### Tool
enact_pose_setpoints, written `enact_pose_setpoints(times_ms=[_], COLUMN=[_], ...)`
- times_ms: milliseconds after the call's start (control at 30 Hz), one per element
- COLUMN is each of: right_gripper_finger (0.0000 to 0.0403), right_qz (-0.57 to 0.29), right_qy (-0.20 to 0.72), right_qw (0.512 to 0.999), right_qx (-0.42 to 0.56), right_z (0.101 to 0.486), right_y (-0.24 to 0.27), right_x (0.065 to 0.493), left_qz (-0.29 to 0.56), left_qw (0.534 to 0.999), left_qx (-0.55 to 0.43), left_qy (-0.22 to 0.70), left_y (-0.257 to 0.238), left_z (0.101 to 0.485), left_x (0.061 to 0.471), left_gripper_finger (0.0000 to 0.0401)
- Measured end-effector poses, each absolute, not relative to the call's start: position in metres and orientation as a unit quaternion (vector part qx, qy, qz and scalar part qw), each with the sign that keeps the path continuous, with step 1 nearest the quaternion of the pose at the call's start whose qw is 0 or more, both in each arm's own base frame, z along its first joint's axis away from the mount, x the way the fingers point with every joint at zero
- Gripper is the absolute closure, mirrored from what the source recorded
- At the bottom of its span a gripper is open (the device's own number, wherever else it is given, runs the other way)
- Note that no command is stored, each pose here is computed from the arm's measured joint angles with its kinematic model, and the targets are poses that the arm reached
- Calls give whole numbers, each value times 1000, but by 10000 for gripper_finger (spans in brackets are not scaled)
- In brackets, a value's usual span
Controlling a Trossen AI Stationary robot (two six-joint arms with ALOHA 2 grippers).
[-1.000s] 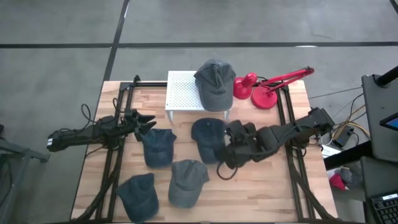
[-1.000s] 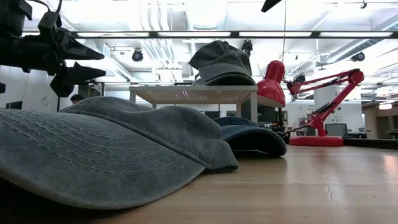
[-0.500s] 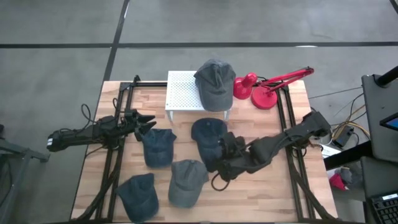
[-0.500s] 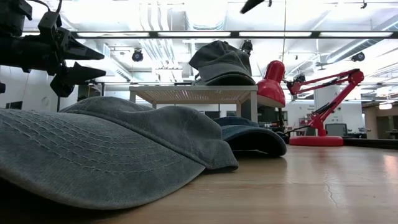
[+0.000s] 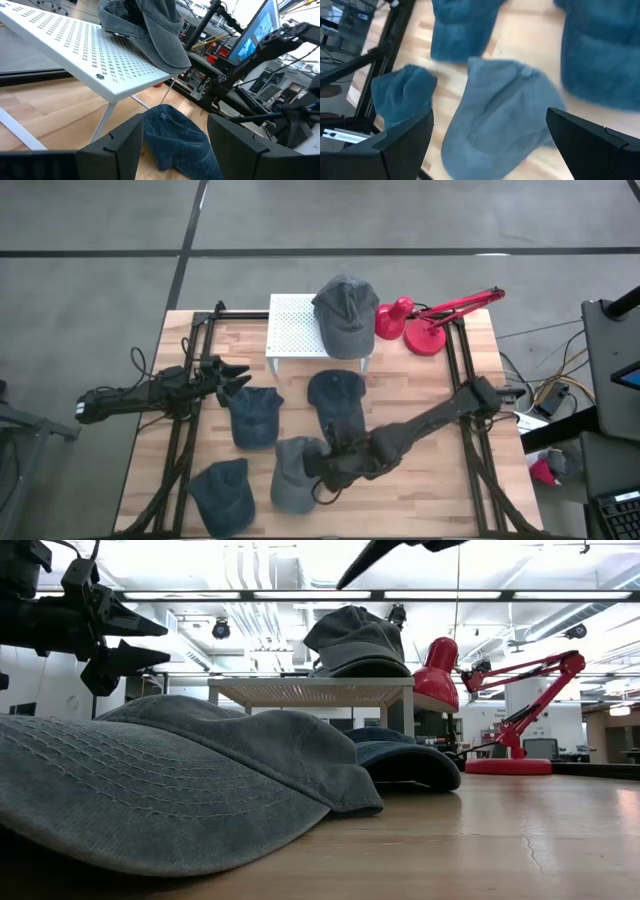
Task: Pick & Place hat
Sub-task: Put the gray cap on the shelf
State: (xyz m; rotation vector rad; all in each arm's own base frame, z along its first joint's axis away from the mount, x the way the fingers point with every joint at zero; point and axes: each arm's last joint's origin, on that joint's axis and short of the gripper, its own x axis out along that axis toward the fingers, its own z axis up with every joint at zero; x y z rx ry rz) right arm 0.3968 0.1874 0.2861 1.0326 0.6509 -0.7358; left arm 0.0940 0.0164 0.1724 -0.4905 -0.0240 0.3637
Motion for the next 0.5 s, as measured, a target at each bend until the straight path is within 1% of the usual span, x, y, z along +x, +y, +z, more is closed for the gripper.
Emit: enact_pose_setpoints(times_ms=[333, 500], right_gripper_finger=[19, 19], right_qz=[-380, -385], right_qy=[344, 332], right_qw=[677, 663], right_qx=[528, 550], right_z=[273, 253], right_y=[215, 219], right_x=[430, 441], left_qz=[179, 179], left_qw=[954, 954], left_qx=[-241, -241], left_qy=[-12, -10], left_y=[16, 16], left_z=[172, 172], left_x=[94, 94], left_gripper_finger=[178, 178])
